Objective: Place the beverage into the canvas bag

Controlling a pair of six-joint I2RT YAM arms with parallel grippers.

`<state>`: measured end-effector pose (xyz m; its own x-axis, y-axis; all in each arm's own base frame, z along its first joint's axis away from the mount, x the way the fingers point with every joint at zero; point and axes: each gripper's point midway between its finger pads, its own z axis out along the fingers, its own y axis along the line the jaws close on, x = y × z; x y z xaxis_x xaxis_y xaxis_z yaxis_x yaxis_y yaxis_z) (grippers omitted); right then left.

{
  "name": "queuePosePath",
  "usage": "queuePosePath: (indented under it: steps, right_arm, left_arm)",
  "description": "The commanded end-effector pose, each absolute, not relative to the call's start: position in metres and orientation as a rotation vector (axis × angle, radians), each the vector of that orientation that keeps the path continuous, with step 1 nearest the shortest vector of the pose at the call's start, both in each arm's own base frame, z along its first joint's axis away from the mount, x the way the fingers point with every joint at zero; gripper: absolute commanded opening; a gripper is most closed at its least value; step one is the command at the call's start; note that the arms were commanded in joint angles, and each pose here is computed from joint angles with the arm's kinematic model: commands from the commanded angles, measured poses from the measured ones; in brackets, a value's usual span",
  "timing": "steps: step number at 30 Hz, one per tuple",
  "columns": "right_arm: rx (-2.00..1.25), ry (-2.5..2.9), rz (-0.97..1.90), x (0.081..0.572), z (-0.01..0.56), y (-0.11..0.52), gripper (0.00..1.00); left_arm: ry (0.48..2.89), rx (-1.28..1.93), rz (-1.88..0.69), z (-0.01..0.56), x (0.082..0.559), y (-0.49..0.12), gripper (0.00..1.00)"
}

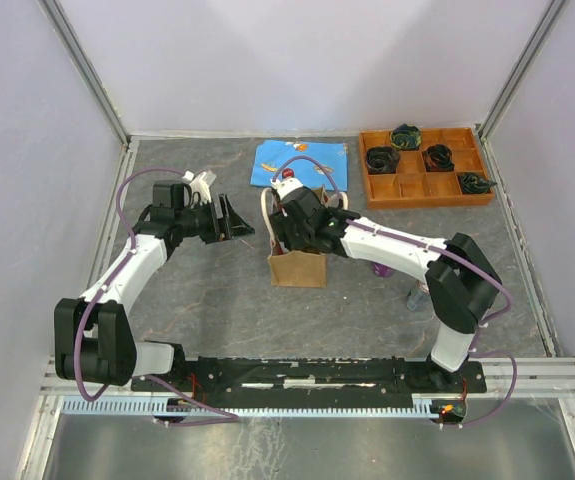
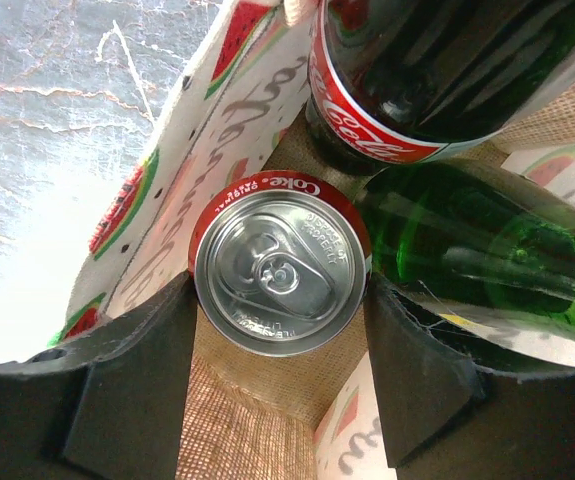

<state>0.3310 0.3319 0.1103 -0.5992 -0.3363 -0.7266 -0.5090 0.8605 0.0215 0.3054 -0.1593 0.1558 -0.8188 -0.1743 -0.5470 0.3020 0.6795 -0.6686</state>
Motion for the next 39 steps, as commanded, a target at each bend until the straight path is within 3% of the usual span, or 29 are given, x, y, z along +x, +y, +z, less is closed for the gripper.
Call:
queuePosePath:
  steps: [1, 12, 21, 33, 39]
  right_arm:
    - [-0.572, 2.181, 0.293, 0.339, 0.151, 0.328, 0.68]
    - [-0.561, 2.174, 0.307, 0.342, 0.152, 0.334, 0.78]
    - [-0.531, 2.122, 0.308, 0.347, 0.176, 0.332, 0.79]
    - [-0.381, 1.974, 0.253, 0.361, 0.257, 0.31, 0.81]
    - [-0.136, 1.923, 0.152, 0.372, 0.318, 0.241, 0.82]
  left_arm:
    - [2.27, 0.096, -1.099, 0.163, 0.307, -0.162, 0.79]
    - [2.272, 0.099, -1.097, 0.161, 0.306, -0.162, 0.79]
    - [2.275, 0.102, -1.096, 0.159, 0.306, -0.162, 0.79]
    - [2.27, 0.109, -1.096, 0.16, 0.307, -0.162, 0.79]
    - [2.257, 0.143, -1.085, 0.162, 0.306, -0.162, 0.79]
